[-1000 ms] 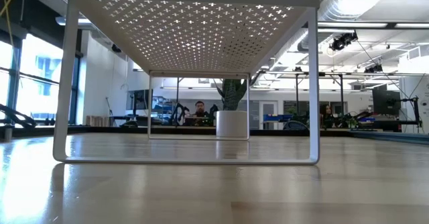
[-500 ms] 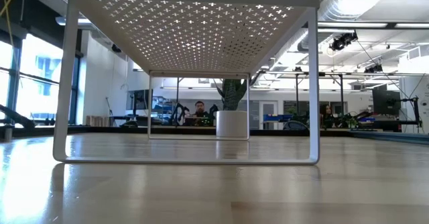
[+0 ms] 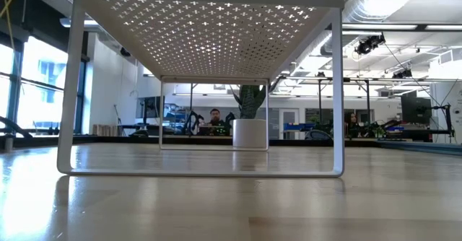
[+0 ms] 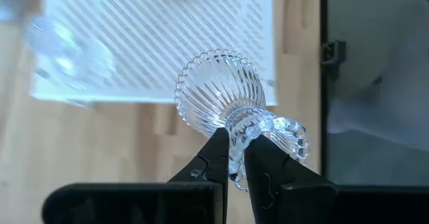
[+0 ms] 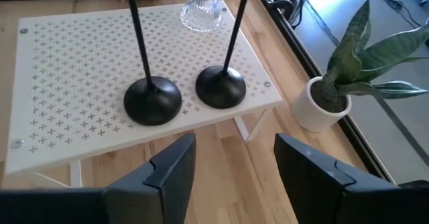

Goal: Pick & Place candle stick holders
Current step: Put the left transparent glass candle holder on the shelf aligned with the other transparent glass candle holder

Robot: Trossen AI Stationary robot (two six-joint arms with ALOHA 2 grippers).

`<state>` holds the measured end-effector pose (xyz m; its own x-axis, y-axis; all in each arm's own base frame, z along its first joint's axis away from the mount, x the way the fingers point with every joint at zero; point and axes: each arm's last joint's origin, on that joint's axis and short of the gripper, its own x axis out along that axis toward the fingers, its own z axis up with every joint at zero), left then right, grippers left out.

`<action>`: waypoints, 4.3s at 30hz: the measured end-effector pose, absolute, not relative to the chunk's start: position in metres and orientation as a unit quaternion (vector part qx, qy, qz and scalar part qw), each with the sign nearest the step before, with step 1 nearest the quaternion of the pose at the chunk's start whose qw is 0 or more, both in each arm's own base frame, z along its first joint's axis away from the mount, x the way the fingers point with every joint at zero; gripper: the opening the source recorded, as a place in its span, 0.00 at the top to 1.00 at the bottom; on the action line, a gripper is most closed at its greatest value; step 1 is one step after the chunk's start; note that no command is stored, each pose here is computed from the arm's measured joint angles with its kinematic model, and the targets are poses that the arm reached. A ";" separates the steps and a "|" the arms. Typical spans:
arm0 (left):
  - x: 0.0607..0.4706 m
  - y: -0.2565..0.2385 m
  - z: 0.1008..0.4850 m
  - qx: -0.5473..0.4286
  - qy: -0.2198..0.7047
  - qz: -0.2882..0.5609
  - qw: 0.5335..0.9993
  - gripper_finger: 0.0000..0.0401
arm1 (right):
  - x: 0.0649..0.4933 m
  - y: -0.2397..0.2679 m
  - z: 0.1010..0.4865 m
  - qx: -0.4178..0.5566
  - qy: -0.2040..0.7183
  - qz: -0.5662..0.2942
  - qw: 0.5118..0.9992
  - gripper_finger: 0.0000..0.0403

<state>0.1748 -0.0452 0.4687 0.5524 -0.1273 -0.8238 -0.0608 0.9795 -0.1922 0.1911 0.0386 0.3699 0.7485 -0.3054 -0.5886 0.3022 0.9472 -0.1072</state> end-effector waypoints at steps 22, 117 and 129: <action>0.255 0.014 0.427 -0.007 0.544 -0.109 0.832 0.95 | 0.191 0.037 0.371 -0.006 0.303 -0.200 0.932 0.52; 0.302 0.027 0.387 0.051 0.583 -0.179 0.791 0.84 | 0.188 0.036 0.368 0.015 0.314 -0.211 0.926 0.52; 0.305 0.027 0.388 0.072 0.563 -0.187 0.802 0.83 | 0.188 0.036 0.368 0.019 0.313 -0.213 0.925 0.52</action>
